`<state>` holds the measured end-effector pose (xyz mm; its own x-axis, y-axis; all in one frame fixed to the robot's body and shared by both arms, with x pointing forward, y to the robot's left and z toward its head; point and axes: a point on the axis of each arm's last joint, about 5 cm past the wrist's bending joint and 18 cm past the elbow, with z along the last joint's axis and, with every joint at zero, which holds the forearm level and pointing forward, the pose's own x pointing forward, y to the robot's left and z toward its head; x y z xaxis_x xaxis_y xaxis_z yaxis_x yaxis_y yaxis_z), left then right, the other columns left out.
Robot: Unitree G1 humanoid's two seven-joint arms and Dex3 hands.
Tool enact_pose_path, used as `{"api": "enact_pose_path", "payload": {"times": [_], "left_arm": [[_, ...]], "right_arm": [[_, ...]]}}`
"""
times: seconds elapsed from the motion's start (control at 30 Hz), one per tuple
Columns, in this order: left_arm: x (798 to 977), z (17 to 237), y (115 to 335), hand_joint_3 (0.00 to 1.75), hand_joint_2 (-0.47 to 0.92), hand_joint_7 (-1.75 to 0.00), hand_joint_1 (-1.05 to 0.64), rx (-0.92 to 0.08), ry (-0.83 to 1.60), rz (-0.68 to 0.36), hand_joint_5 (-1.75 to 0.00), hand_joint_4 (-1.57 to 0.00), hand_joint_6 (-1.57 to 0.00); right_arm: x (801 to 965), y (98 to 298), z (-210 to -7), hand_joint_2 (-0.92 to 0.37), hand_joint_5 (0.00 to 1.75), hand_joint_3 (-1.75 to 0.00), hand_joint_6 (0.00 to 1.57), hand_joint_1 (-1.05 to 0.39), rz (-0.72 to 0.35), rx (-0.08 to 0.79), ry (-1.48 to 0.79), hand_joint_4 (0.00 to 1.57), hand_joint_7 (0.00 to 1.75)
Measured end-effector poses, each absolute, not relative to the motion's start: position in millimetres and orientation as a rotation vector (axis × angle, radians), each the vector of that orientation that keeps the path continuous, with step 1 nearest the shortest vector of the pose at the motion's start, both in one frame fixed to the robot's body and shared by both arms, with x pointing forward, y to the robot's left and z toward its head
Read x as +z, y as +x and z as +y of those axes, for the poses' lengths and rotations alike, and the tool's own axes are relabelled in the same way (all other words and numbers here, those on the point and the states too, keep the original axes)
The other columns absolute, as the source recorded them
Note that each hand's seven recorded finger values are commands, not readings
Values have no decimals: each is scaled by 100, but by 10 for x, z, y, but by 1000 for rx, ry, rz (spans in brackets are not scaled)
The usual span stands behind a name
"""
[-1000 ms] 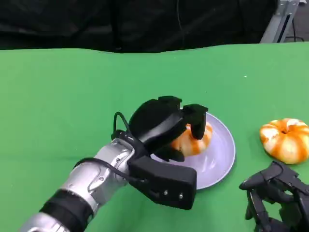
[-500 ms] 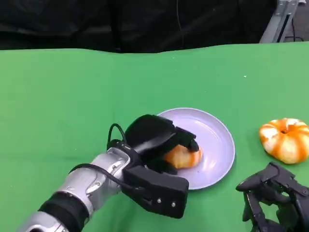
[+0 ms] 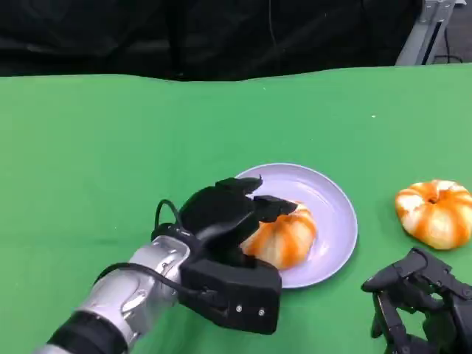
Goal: Grasp the bread from the table and place it into the plate.
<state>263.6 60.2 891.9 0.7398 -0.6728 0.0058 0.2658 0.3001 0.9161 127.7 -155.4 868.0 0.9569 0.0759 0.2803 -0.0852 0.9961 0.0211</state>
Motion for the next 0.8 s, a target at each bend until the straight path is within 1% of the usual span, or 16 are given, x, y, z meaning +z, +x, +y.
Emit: {"api": "enact_pose_path", "payload": {"times": [0.07, 0.1, 0.17, 0.2, 0.23, 0.37, 0.4, 0.43, 0.47, 0.53, 0.6, 0.63, 0.67, 0.7, 0.73, 0.8], "left_arm": [[8949, 634, 2614, 52, 92, 0, -105, -640, 1061, -398, 0, -7, -32], [8968, 646, 2605, 44, 92, 0, -101, -636, 1040, -390, -1, -9, -33], [9029, 683, 2593, 39, 92, -1, -99, -626, 975, -368, -2, -10, -34], [9060, 699, 2587, 31, 92, -3, -63, -621, 952, -364, -7, -24, -42], [9089, 735, 2569, 27, 92, -4, -50, -612, 908, -350, -8, -29, -45], [9206, 851, 2496, 25, 92, -7, -20, -578, 769, -340, -13, -45, -57], [9219, 879, 2483, 46, 88, -14, -3, -563, 733, -339, -26, -78, -82], [9222, 933, 2459, 60, 84, -13, 3, -543, 652, -325, -28, -90, -93], [9218, 990, 2433, 69, 80, -11, 6, -515, 556, -309, -29, -98, -100], [9199, 1099, 2384, 75, 78, -10, 8, -469, 403, -282, -29, -103, -104], [9193, 1156, 2360, 83, 75, -12, 8, -452, 359, -274, -33, -107, -109], [9189, 1165, 2356, 104, 65, -18, 8, -453, 356, -271, -56, -106, -118], [9190, 1205, 2338, 120, 58, -23, 8, -458, 313, -246, -80, -100, -123], [9201, 1287, 2303, 128, 53, -30, 7, -465, 227, -210, -97, -100, -127], [9217, 1382, 2267, 140, 47, -69, 4, -472, 147, -177, -125, -99, -120], [9243, 1605, 2173, 151, 43, -129, 2, -479, -7, -122, -155, -100, -102]], "right_arm": [[8681, 1277, -1553, -64, 172, -102, 77, -14, -283, 81, 33, 80, 146], [8681, 1276, -1553, -64, 172, -102, 77, -14, -283, 80, 34, 80, 146], [8683, 1276, -1551, -64, 172, -102, 76, -14, -284, 80, 34, 80, 146], [8683, 1276, -1552, -64, 172, -102, 77, -14, -284, 80, 33, 81, 146], [8685, 1280, -1548, -64, 172, -102, 77, -13, -286, 82, 33, 81, 146], [8684, 1278, -1546, -65, 172, -102, 77, -13, -286, 77, 33, 82, 145], [8685, 1279, -1544, -65, 172, -102, 77, -13, -286, 77, 33, 81, 145], [8687, 1283, -1539, -65, 172, -101, 77, -13, -288, 78, 33, 81, 144], [8687, 1283, -1536, -65, 172, -101, 77, -13, -288, 76, 34, 80, 144], [8684, 1278, -1535, -66, 172, -101, 77, -13, -285, 70, 33, 80, 144], [8685, 1280, -1532, -66, 172, -101, 78, -13, -286, 70, 30, 80, 144], [8686, 1282, -1528, -65, 172, -101, 78, -14, -286, 72, 29, 80, 143], [8690, 1291, -1521, -65, 172, -101, 78, -14, -289, 77, 29, 81, 143], [8692, 1294, -1516, -65, 172, -101, 79, -14, -290, 77, 30, 81, 143], [8689, 1290, -1521, -65, 172, -101, 79, -14, -288, 73, 30, 81, 143], [8687, 1287, -1524, -65, 172, -101, 79, -14, -286, 70, 29, 81, 143]]}}
